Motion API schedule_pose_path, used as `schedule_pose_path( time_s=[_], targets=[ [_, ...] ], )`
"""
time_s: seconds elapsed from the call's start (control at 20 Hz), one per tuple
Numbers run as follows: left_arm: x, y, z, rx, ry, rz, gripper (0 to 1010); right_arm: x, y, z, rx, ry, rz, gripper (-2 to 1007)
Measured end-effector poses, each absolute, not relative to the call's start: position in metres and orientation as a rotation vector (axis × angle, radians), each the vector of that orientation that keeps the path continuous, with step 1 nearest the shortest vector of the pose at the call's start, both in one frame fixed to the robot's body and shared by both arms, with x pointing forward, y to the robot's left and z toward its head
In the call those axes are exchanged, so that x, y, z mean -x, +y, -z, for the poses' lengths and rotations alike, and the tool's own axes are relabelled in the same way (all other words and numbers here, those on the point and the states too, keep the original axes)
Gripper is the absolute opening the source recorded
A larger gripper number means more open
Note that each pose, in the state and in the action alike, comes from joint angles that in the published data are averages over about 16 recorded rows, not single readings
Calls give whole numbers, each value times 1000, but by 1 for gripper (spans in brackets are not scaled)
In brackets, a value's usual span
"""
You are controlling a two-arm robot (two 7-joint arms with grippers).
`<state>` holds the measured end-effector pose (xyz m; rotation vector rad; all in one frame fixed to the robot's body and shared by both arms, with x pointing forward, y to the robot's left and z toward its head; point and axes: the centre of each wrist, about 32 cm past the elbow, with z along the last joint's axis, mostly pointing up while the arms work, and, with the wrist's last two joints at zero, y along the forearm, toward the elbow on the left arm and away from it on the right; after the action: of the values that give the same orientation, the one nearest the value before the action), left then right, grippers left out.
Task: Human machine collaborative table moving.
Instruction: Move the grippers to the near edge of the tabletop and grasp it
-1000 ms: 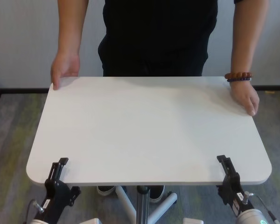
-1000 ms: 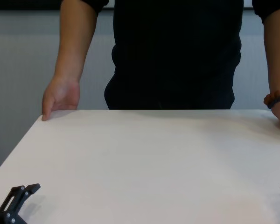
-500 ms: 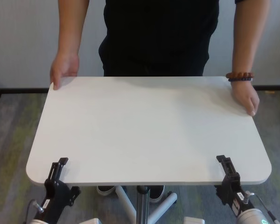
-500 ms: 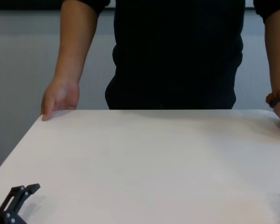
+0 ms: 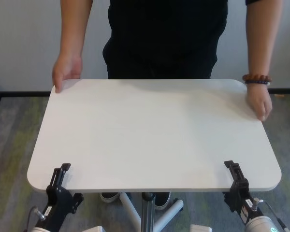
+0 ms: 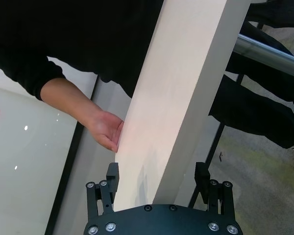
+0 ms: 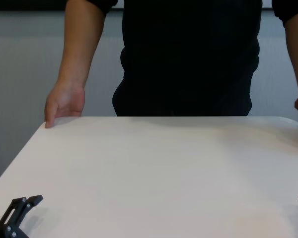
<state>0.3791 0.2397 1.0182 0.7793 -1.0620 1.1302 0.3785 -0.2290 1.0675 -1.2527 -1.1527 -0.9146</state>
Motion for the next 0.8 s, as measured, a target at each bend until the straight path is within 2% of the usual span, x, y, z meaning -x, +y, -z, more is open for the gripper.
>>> schedule_pose_path(
  time_s=[0.8],
  targets=[
    [-379,240,-1018,-779,-1062,-1130,1001,-379,-229,-1068,1258,-1158,916,1000]
  ],
)
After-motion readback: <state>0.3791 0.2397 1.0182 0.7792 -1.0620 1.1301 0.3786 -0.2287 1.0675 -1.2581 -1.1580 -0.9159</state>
